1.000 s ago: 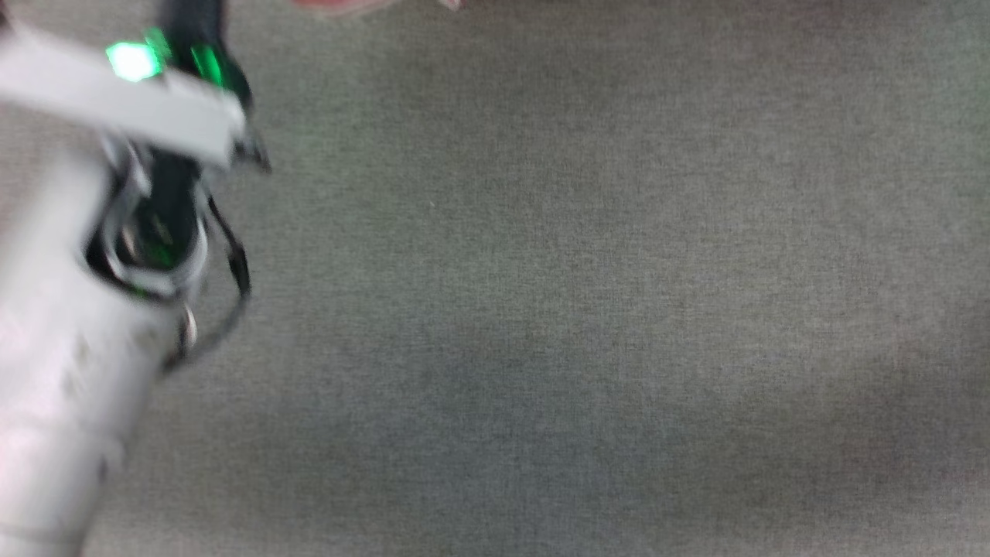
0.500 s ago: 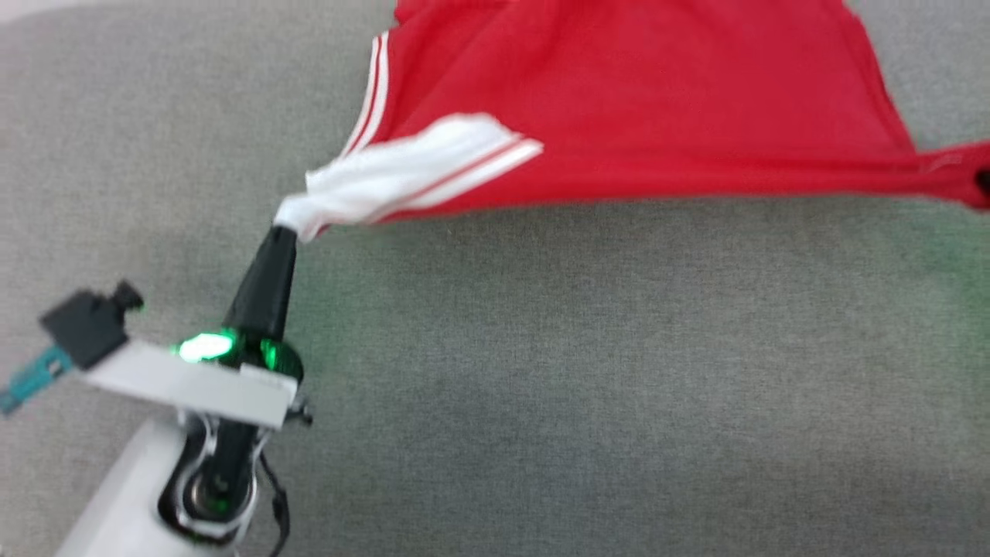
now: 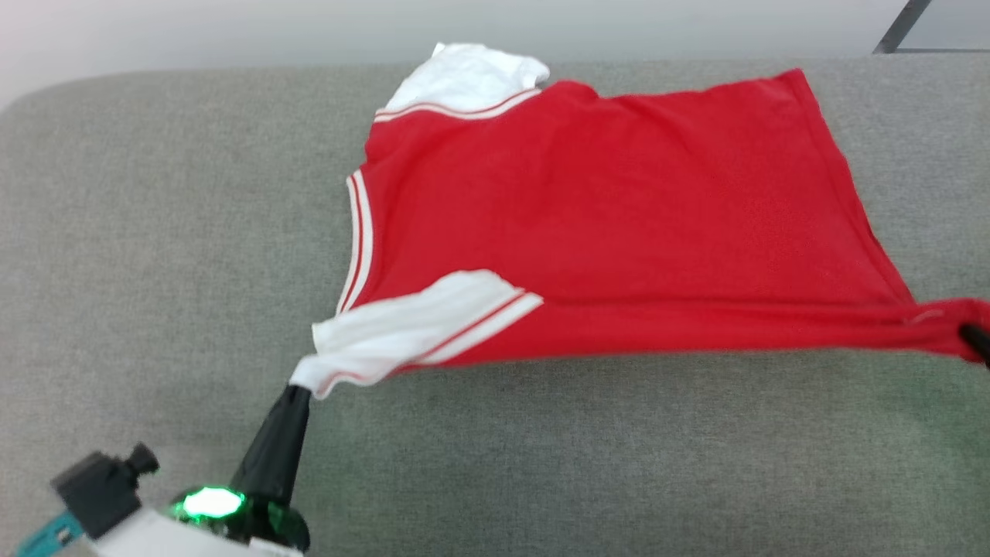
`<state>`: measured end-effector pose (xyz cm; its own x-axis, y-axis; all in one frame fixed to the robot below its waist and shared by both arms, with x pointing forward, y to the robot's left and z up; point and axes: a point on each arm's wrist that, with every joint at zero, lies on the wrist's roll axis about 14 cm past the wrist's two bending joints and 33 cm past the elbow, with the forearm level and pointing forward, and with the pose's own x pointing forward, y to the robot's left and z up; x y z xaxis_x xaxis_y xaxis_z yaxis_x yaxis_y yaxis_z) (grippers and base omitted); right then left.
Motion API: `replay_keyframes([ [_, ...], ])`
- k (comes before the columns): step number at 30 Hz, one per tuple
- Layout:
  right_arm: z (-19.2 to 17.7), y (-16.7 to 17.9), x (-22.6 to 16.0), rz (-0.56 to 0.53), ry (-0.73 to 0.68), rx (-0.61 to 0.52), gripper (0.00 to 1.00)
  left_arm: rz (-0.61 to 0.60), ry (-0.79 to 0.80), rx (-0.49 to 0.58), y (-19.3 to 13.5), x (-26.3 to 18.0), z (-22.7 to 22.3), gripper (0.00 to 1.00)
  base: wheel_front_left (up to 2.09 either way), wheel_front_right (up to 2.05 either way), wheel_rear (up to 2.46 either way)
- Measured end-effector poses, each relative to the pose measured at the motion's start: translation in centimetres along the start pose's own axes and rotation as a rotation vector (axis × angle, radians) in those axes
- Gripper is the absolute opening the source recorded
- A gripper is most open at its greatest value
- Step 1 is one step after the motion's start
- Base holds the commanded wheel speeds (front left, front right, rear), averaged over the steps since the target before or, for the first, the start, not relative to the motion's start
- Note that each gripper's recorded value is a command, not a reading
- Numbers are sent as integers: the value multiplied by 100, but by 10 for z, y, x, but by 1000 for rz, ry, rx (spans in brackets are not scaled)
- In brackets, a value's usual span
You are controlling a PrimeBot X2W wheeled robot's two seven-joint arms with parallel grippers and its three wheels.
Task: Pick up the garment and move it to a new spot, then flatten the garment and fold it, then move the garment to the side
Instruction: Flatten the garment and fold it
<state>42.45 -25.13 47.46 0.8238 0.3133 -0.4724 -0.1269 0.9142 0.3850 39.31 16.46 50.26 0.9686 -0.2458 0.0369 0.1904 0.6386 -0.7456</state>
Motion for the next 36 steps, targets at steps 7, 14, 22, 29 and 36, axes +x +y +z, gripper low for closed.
replay_keyframes([
  [7, -20, 10, -29, -4, 40, 23, 0, 16, 6, -7, -7, -29, -3, 0, 0, 0, 0],
  [14, -28, 18, -50, -17, 65, 28, 0, 36, 26, 7, -10, -50, -5, 0, 0, 0, 0],
  [22, -21, 25, -39, -7, 75, 31, 0, 6, 15, 25, -11, -34, -2, 0, 0, 0, 0],
  [29, -2, 27, 4, 17, 74, 13, 0, -89, 16, 38, -23, 16, -2, 0, 0, 0, 0],
  [36, 5, 16, 43, -1, 105, 8, 0, -73, 19, 73, -4, 52, 0, 0, 0, 0, 0],
])
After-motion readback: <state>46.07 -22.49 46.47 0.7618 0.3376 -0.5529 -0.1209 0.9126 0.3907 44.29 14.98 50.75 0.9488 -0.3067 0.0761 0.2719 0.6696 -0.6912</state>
